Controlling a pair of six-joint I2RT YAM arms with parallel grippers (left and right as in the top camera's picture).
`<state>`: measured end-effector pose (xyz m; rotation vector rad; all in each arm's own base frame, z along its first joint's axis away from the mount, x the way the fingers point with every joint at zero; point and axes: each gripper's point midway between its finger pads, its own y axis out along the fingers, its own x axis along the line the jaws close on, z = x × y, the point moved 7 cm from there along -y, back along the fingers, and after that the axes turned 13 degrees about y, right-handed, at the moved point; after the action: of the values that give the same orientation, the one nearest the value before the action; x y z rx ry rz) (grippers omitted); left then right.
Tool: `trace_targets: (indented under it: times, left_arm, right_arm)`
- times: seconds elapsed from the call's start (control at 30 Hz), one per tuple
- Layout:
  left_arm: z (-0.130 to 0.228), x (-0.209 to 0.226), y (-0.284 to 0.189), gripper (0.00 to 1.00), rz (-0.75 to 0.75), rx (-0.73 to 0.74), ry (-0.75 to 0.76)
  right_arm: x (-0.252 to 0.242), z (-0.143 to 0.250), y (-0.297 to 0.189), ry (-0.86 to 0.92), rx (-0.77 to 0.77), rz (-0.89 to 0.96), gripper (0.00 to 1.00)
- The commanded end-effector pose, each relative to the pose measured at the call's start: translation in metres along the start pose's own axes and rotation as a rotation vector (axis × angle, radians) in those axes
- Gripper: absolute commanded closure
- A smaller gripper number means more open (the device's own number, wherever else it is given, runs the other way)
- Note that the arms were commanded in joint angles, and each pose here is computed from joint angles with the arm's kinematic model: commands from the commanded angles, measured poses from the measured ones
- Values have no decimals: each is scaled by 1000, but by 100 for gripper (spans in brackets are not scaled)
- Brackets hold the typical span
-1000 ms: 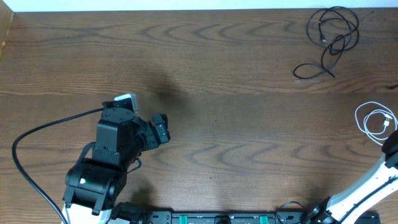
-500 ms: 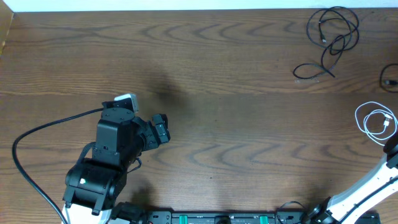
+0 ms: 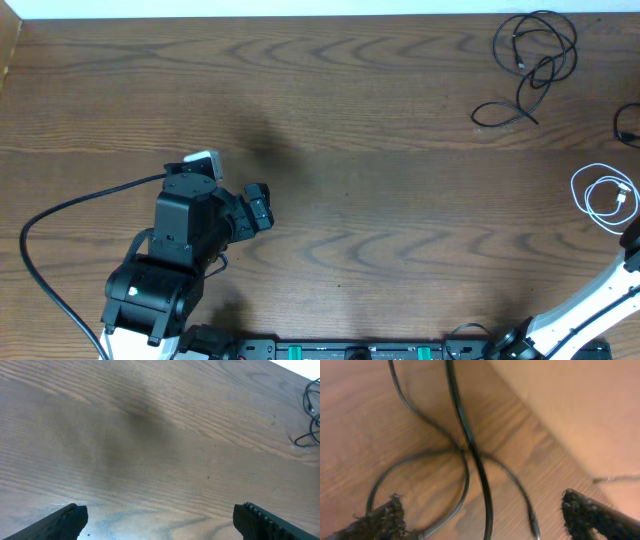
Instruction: Untangle cables
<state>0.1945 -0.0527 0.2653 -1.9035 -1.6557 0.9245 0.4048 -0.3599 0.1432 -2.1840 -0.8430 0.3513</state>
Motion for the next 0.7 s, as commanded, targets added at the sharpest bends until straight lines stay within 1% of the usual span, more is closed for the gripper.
trace_targets:
  times: [0.0, 0.1, 0.13, 0.17, 0.2, 0.33, 0.37, 0.47, 0.53, 0.67]
  left_arm:
    - [-2, 2, -1, 2, -14, -7, 6]
    - [-2, 2, -1, 2, -14, -7, 6]
    - [-2, 2, -1, 2, -14, -7, 6]
    - [-2, 2, -1, 2, -14, -7, 6]
    - [-2, 2, -1, 2, -14, -7, 6]
    - [-2, 2, -1, 2, -14, -7, 6]
    - [-2, 2, -1, 2, -14, -7, 6]
    - [-2, 2, -1, 2, -14, -7, 6]
    - [-2, 2, -1, 2, -14, -7, 6]
    - [-2, 2, -1, 2, -14, -7, 6]
  right_arm:
    - [-2, 16, 1, 133, 80, 18, 22]
    - [-4, 37, 4, 210, 158, 39, 36]
    - [-4, 44, 5, 230, 178, 45, 42]
    - [-3, 52, 7, 245, 201, 38, 53]
    - [0, 59, 9, 245, 216, 16, 59]
    - [23, 81, 16, 181, 261, -189, 91]
    - [30, 84, 15, 163, 268, -246, 98]
    - [50, 92, 11, 73, 286, -416, 99]
    - [58, 94, 9, 28, 287, -467, 99]
    - [54, 94, 11, 30, 284, -404, 99]
